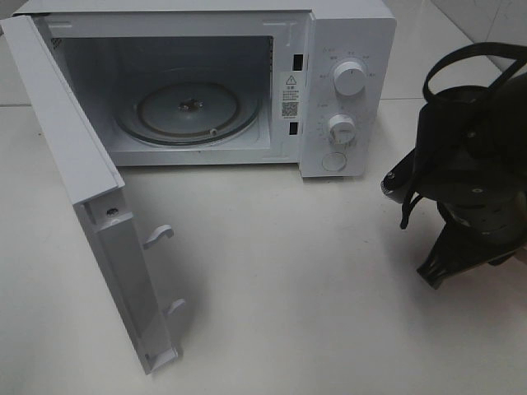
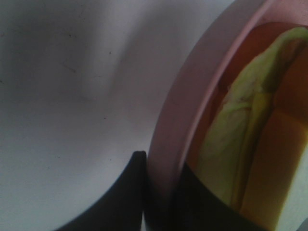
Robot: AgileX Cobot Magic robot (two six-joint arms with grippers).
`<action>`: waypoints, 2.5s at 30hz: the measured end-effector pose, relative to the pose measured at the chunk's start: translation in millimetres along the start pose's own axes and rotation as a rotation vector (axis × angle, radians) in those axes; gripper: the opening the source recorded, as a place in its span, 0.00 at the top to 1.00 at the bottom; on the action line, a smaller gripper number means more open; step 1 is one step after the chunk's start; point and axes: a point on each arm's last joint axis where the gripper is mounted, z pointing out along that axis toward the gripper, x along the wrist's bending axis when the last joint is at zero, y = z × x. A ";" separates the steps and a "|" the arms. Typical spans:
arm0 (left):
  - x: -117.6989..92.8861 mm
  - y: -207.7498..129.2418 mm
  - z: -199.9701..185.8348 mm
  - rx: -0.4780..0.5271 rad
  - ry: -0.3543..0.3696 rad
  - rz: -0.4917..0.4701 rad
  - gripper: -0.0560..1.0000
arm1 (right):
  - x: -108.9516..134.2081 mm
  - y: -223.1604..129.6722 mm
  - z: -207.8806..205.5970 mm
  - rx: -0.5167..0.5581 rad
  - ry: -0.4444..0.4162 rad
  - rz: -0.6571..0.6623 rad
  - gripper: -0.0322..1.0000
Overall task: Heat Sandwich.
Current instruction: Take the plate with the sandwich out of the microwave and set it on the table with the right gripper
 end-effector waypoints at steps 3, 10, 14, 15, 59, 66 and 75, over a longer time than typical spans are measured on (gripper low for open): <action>0.0 0.0 0.0 0.000 0.000 0.000 0.03 | 5.0 2.0 4.7 0.007 0.005 -0.002 0.86; 0.0 0.0 0.0 0.000 0.000 0.000 0.03 | 16.8 7.9 13.9 -0.004 0.029 -0.010 0.86; 0.0 0.0 0.0 0.000 0.000 0.000 0.03 | 24.1 9.9 21.1 0.007 0.029 -0.022 0.86; 0.0 0.0 0.0 0.000 0.000 0.000 0.03 | 26.6 10.8 23.9 0.009 0.026 -0.022 0.86; 0.0 0.0 0.0 0.000 0.000 0.000 0.03 | 36.1 17.3 46.3 0.016 0.035 0.065 0.50; 0.0 0.0 0.0 0.000 0.000 0.000 0.03 | 31.0 17.0 38.0 -0.005 0.064 0.063 0.32; 0.0 0.0 0.0 0.000 0.000 0.000 0.03 | 34.3 13.3 36.1 0.032 0.114 0.036 0.23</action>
